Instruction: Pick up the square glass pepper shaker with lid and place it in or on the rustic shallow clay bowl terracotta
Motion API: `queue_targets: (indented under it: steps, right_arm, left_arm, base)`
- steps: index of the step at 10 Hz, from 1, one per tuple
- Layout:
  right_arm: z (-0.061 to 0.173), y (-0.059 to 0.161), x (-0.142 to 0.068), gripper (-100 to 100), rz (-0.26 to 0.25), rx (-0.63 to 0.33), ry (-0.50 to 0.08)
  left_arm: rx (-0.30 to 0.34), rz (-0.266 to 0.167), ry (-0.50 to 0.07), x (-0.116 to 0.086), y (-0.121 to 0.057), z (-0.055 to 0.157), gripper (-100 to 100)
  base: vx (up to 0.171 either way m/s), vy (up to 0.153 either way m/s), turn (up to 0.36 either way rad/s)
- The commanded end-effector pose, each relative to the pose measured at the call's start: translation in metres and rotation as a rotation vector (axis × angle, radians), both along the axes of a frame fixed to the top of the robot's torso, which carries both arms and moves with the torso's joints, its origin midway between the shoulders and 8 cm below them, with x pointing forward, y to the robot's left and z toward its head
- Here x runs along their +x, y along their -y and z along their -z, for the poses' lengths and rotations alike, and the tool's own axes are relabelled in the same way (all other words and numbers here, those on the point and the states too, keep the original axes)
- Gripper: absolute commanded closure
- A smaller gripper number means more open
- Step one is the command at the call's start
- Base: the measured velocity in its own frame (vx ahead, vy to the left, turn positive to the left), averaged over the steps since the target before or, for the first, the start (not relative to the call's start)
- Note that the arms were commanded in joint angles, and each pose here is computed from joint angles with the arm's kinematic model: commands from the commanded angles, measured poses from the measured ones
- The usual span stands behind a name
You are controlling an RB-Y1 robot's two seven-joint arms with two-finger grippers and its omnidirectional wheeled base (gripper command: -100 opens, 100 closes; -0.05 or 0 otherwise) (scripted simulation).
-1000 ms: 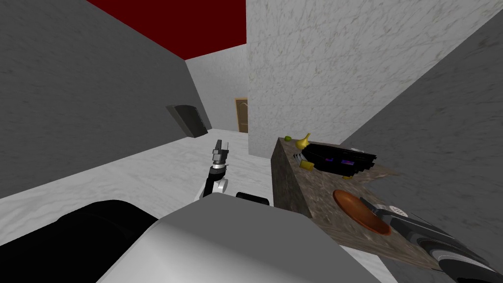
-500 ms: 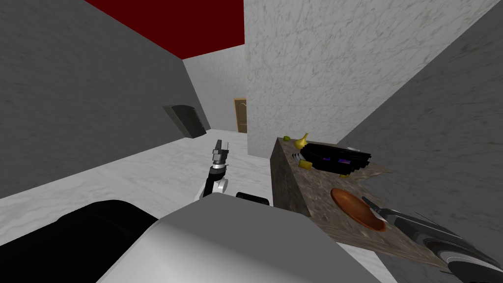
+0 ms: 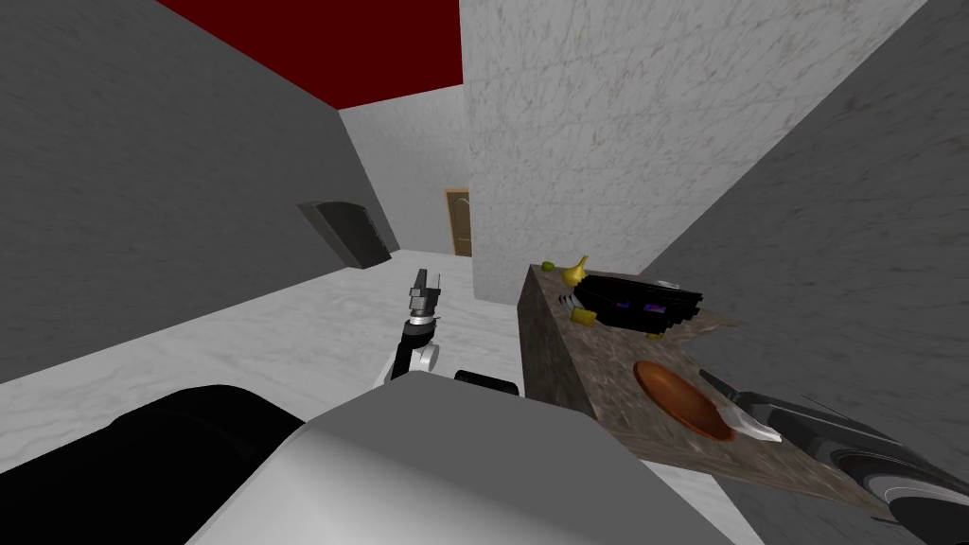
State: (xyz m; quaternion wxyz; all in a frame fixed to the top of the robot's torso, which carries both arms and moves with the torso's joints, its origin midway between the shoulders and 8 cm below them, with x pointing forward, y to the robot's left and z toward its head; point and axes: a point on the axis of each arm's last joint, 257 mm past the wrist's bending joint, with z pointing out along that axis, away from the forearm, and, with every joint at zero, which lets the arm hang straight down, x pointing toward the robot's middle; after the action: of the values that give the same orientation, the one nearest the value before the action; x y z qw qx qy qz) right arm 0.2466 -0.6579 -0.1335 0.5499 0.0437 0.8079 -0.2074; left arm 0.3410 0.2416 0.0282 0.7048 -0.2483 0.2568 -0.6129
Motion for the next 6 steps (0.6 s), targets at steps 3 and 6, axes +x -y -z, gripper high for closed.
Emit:
queue_targets:
  steps: [3, 6]
  right_arm:
    - [-0.0009, -0.0003, 0.0003, 0, -0.001, 0.001, 0.001]
    - [-0.0009, -0.0003, 0.0003, 0, -0.001, 0.001, 0.001]
  left_arm:
    - [0.0, 0.0, 0.0, 0.0, 0.0, 0.0, 0]
    - [0.0, 0.0, 0.0, 0.0, 0.0, 0.0, 0]
  base:
    - [0.007, -0.001, -0.006]
    - [0.0, 0.0, 0.0]
